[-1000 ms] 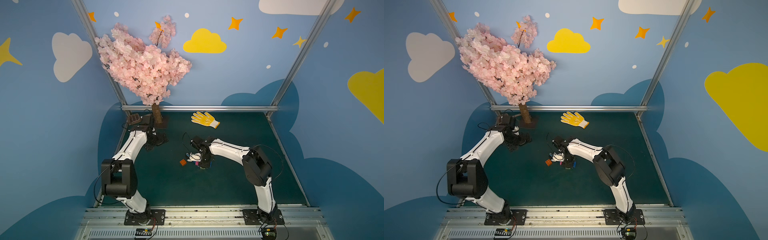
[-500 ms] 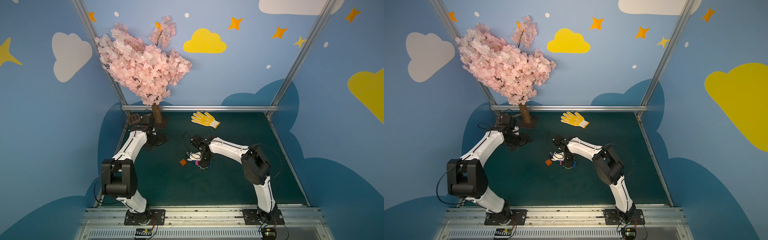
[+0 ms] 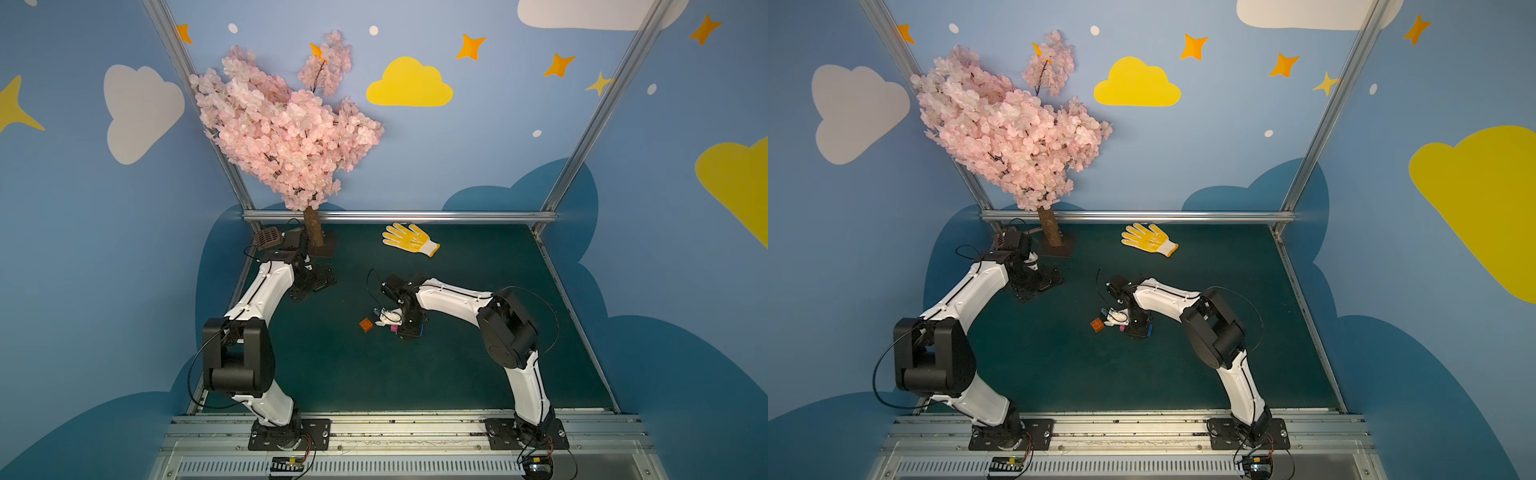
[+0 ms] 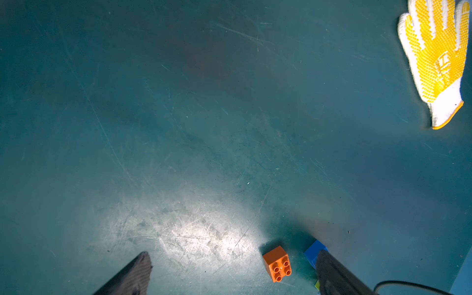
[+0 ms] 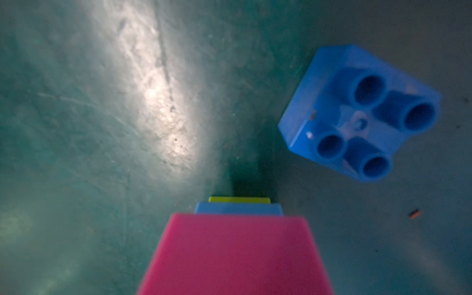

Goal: Assemble the letter y with lego
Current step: Pick up the lego brick from the center of the board.

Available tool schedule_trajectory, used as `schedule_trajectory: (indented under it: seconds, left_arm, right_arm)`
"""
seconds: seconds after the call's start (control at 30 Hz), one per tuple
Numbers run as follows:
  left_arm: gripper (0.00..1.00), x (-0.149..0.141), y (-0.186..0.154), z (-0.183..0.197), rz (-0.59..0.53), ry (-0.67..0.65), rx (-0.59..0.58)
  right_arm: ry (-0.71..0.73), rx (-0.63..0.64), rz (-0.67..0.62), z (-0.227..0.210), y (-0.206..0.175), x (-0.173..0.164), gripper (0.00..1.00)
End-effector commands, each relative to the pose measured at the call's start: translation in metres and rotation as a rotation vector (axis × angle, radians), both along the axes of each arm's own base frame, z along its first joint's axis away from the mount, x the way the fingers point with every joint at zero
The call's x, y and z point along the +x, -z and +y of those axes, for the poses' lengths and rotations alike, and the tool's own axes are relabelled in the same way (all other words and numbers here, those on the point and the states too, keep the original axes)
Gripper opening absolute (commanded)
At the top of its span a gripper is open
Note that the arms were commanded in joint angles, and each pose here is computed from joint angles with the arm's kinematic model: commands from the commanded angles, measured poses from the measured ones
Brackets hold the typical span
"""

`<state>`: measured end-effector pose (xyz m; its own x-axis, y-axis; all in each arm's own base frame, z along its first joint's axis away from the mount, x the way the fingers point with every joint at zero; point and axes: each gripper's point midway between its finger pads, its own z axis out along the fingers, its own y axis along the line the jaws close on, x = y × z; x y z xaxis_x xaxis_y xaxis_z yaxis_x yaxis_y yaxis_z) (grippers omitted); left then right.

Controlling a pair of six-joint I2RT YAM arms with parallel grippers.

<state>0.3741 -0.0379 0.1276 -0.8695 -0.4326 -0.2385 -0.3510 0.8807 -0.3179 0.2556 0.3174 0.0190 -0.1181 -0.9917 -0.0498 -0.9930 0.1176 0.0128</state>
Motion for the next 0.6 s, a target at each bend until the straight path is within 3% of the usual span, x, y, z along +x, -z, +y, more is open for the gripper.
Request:
schedule_trajectory:
  seconds: [0.0, 0.57]
  left_arm:
    - [1.0, -0.0027, 0.0016, 0.0021, 0.004, 0.004, 0.004]
    - [1.0, -0.0028, 0.0013, 0.0035, 0.005, 0.002, 0.011]
  right_arm:
    - [0.03, 0.013, 0.017, -0.0001, 0.0058, -0.0002, 0.39]
    - [0.065, 0.062, 0.009, 0.0068, -0.0037, 0.0045, 0.44]
